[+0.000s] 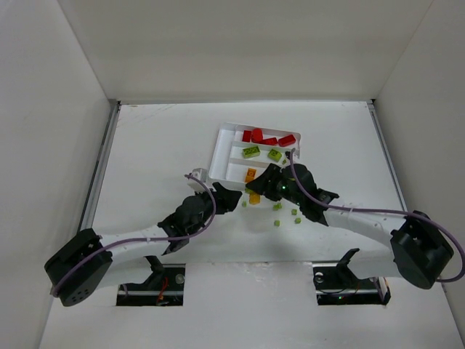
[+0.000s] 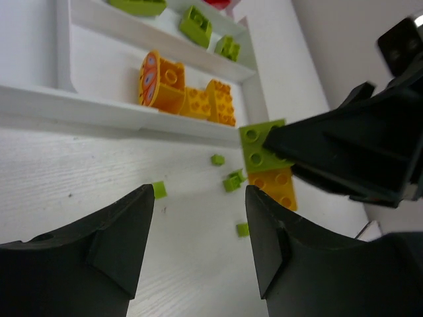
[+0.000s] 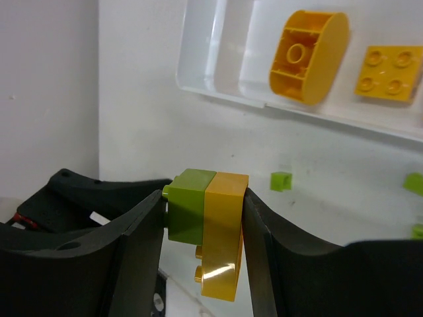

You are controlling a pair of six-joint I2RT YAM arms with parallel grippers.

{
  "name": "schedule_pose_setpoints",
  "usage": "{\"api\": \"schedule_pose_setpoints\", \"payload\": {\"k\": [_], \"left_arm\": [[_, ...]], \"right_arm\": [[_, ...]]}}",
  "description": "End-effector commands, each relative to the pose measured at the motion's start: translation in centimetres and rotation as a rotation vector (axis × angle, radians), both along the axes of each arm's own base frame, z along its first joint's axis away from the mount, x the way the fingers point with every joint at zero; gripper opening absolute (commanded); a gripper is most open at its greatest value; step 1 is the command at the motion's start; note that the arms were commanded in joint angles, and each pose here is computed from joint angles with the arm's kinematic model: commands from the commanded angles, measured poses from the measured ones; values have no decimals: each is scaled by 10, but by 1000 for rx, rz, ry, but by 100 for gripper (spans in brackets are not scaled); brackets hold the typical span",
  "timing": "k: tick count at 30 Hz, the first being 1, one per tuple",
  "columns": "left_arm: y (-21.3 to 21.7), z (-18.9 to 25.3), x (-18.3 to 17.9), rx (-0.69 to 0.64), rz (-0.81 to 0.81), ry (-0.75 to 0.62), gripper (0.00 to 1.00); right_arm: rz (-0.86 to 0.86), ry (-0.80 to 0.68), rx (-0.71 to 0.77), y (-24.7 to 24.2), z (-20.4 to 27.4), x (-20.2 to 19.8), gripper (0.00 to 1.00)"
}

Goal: Sort the legos into containers by color

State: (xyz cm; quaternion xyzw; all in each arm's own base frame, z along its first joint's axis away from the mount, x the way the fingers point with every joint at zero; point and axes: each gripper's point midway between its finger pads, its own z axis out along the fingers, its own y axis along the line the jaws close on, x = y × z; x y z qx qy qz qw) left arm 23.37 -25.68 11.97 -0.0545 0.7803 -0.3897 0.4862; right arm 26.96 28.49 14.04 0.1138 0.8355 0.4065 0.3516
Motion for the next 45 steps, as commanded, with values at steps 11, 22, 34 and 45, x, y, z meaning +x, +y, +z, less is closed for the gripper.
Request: {"api": "schedule_pose_setpoints", "payload": {"k": [11,22,34,45], "left_arm": [[-31,39,0,-171,-33,-114,57],[-47,35,-5,-154,-59,-104,57],[-57,32,-4,-142,-64,-97,52],[-58,30,-3,-144,-61,-89,37]], "right_arm": [[2,9,106,28,24,7,48],[-27,10,147,30,27,16,48],[-51,0,174,29,33,18,48],[-58,-3,189,30,34,18,48]]}}
